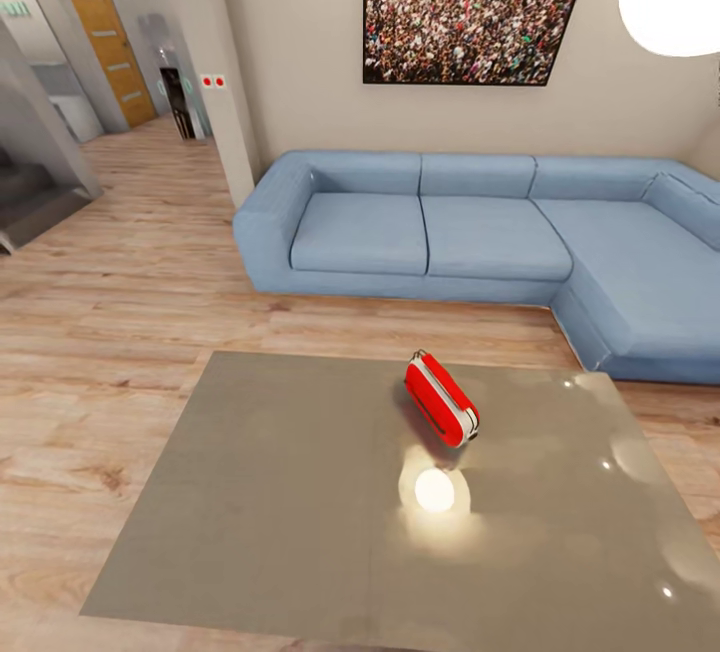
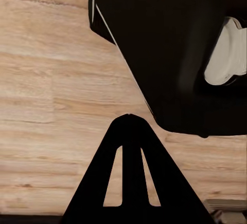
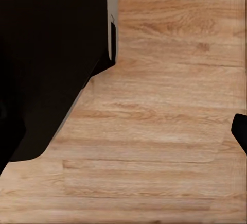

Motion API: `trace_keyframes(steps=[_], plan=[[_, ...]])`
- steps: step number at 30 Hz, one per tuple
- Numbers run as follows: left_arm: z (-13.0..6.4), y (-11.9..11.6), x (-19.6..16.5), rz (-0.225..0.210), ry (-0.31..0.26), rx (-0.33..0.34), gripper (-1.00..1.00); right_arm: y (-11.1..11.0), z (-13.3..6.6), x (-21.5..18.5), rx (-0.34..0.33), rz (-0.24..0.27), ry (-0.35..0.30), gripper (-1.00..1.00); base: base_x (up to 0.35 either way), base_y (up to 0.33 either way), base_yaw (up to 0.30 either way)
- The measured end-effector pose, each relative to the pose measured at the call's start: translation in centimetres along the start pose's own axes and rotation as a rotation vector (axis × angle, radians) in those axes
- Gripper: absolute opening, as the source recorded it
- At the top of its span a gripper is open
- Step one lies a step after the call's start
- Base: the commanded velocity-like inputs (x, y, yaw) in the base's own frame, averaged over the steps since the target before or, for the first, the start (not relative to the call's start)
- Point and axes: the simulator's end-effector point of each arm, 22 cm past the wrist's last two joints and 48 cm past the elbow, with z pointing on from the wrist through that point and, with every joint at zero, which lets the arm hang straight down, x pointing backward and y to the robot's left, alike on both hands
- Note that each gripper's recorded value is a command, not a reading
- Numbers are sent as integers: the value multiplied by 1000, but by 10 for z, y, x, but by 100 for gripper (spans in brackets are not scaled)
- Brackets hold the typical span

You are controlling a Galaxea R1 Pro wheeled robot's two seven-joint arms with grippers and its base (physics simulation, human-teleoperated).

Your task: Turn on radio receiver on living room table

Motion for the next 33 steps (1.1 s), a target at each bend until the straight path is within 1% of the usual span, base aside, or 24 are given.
trace_keyframes(steps=[2,5,6,9,21,27,33], plan=[[0,5,-2,-42,-7,-17,-100,2,1,0,6,5,-3,100,0,0,0],[-1,10,-5,-93,-19,-30,-100,2,1,-2,7,6,-8,100,0,0,0],[-1,11,-6,-106,-23,-33,-100,2,1,-3,7,5,-10,100,0,0,0],[-1,13,-8,-120,-30,-35,-100,2,1,-5,7,5,-17,100,0,0,0],[-1,14,-10,-127,-35,-42,-100,4,1,-7,1,6,-24,100,0,0,0],[-1,23,-10,-132,-36,-91,-100,5,1,-8,-5,10,-24,100,0,0,0],[-1,25,-12,-134,-41,-102,-100,5,1,-11,-5,9,-31,100,0,0,0]])
